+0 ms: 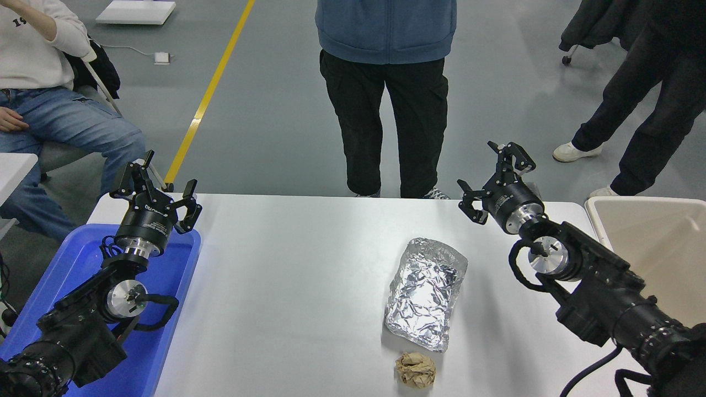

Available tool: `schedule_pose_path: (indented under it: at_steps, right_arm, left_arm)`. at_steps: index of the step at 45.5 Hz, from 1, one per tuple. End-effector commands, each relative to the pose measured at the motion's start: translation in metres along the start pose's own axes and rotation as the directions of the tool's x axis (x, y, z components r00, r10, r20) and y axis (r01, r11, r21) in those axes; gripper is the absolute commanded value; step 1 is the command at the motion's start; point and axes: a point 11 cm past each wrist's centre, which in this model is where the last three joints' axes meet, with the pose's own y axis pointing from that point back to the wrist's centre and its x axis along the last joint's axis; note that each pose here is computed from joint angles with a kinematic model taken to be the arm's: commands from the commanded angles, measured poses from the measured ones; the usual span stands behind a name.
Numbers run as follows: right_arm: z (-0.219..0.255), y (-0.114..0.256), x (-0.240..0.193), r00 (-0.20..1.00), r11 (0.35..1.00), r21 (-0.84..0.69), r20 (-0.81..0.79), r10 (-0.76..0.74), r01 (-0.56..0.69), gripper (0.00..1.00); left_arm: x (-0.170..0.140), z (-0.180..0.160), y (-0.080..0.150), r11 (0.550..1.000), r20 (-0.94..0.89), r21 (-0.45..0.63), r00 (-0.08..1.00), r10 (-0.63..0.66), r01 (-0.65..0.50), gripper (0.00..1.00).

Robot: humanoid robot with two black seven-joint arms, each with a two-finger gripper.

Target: Dispose of the paper cup in the dustbin

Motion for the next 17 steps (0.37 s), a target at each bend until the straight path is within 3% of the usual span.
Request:
schedule_pose_path:
  at_steps: [1,17]
  right_arm:
    - [0.0217,-0.0032,-0.0109,0.995,1.000,-0.013,0.095,0.019,-0.018,1.00]
    - [0.0316,0.0008,-0.0134,0.995,0.998,-0.033,0.092,-0.041,0.045,1.00]
  left_arm:
    - [0.0003,0.0001,0.0001,1.000,0.000,0.000,1.000,0.001,-0.001,1.00]
    - [0.0003,0.0007,0.0000,1.000,0.000,-0.001,1.000,0.000,0.000,1.00]
